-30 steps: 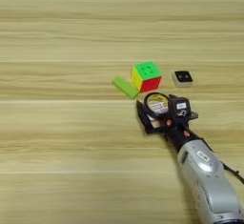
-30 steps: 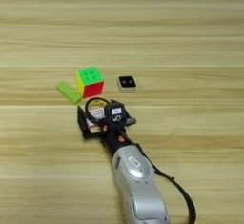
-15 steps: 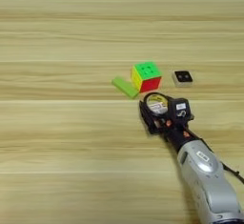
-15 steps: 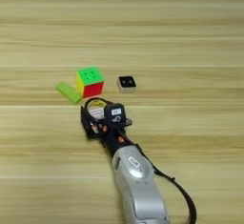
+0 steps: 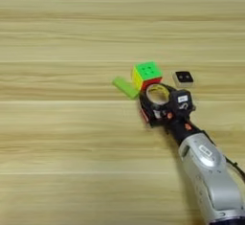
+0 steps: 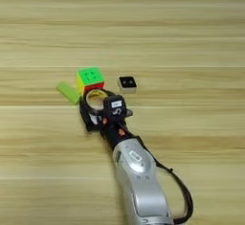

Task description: Move the objects on the table

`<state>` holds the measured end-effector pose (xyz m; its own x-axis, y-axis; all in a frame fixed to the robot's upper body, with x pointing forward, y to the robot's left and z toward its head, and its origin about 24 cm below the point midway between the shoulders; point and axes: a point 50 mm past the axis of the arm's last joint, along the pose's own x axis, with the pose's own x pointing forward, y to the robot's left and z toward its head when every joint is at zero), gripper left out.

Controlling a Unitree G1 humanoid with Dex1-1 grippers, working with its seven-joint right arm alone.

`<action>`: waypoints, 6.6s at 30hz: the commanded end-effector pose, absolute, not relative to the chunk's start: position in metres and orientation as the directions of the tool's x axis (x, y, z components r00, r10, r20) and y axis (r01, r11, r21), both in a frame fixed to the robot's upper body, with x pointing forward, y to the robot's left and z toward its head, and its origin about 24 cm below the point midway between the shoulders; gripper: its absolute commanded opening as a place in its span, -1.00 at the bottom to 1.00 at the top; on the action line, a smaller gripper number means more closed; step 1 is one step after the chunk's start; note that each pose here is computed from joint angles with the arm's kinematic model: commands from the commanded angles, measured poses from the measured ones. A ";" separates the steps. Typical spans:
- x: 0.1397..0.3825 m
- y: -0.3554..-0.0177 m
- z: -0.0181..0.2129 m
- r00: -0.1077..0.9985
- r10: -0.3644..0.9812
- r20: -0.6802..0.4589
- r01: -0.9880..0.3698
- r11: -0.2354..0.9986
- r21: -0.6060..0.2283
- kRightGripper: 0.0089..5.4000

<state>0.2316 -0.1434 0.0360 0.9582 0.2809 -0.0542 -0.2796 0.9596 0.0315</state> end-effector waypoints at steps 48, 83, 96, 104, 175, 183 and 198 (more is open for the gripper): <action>0.299 -0.046 0.016 0.773 0.625 -0.106 -0.626 0.779 0.034 0.89; 0.313 -0.145 0.096 0.963 0.166 0.213 -0.140 0.981 -0.134 0.98; 0.322 -0.146 0.081 0.968 0.206 0.143 -0.199 0.978 -0.065 0.98; 0.322 -0.138 0.072 0.961 0.254 0.112 -0.249 0.967 -0.053 0.98; 0.321 -0.261 0.085 0.934 -0.330 0.134 0.341 0.937 -0.071 0.23; 0.327 -0.267 0.068 0.944 -0.325 0.051 0.329 0.940 -0.093 0.23; 0.330 -0.266 0.063 0.950 -0.309 0.035 0.311 0.946 -0.087 0.38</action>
